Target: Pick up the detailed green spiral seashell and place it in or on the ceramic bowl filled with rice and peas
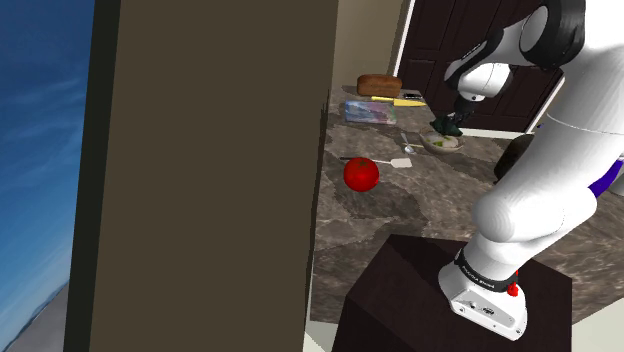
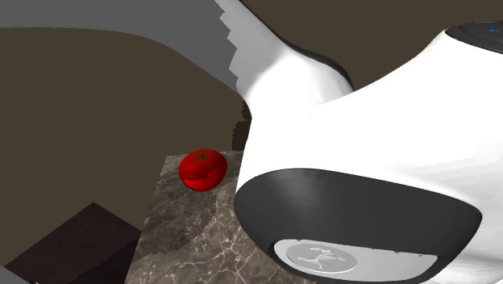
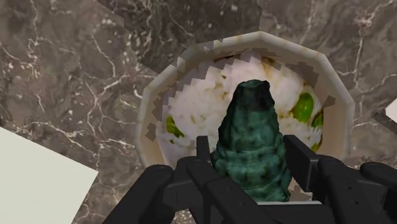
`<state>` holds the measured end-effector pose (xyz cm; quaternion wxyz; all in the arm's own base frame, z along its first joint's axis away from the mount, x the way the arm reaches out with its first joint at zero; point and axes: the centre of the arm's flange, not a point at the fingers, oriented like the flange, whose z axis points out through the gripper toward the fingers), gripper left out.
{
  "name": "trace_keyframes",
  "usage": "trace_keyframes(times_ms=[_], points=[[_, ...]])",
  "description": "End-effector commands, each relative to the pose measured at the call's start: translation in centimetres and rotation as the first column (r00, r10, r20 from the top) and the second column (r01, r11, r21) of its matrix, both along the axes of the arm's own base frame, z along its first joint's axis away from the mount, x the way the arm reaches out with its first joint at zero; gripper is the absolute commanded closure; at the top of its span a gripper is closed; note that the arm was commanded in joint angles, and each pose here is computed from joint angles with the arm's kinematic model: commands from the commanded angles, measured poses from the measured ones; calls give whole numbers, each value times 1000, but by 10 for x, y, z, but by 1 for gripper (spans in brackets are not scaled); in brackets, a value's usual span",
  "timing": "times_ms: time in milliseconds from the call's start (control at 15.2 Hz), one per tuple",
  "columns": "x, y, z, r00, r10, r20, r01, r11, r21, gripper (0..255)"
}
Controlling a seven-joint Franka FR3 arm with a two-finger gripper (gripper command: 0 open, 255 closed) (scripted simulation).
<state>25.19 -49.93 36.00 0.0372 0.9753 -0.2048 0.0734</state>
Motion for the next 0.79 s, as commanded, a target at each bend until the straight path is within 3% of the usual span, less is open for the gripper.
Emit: trace_keyframes(times_ms=[0, 462, 528, 726], points=[[1, -1, -6, 1000, 0, 0, 0, 1000, -1, 255], [1, -1, -6, 1000, 0, 0, 0, 1000, -1, 255], [1, -1, -6, 1000, 0, 1, 0, 1000, -1, 0], [1, -1, -6, 1000, 0, 1, 0, 1000, -1, 0]])
